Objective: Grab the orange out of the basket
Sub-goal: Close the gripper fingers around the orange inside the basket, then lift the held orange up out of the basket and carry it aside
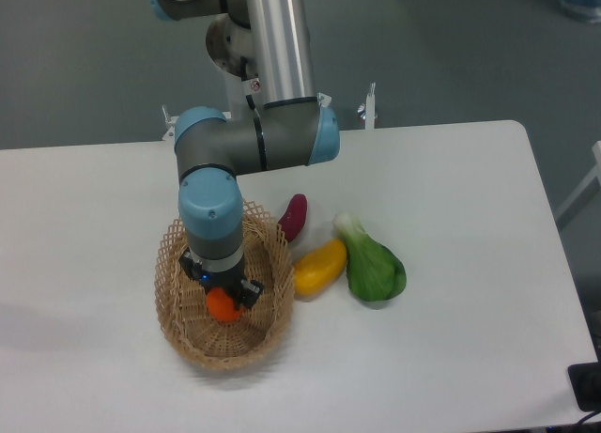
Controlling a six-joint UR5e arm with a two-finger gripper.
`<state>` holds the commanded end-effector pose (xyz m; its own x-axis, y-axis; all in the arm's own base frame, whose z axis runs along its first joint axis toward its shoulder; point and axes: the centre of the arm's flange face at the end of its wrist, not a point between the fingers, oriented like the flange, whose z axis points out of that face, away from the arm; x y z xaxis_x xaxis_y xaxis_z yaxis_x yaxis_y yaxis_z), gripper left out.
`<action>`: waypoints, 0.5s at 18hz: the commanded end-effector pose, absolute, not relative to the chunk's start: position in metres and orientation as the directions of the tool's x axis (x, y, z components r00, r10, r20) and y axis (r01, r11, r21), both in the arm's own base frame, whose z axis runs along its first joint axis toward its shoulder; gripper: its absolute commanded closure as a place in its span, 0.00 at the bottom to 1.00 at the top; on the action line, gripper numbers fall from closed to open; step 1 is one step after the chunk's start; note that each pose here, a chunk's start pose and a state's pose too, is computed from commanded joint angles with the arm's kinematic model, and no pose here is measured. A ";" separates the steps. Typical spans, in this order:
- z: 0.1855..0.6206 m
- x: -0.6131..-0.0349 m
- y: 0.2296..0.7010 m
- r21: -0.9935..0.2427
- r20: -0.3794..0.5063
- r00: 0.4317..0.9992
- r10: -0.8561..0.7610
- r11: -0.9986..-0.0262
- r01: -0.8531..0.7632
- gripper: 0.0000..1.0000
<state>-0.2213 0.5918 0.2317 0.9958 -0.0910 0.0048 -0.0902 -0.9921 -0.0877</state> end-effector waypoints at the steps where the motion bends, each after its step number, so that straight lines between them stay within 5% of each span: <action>1: 0.233 -0.222 0.593 -0.090 0.003 0.996 -0.091 -0.992 -0.090 0.48; 9: 0.299 -0.245 0.578 -0.091 -0.093 0.985 -0.144 -0.984 -0.153 0.48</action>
<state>-0.2454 0.5777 0.2993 0.9851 -0.1445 -0.0932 -0.1529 -0.9841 -0.0907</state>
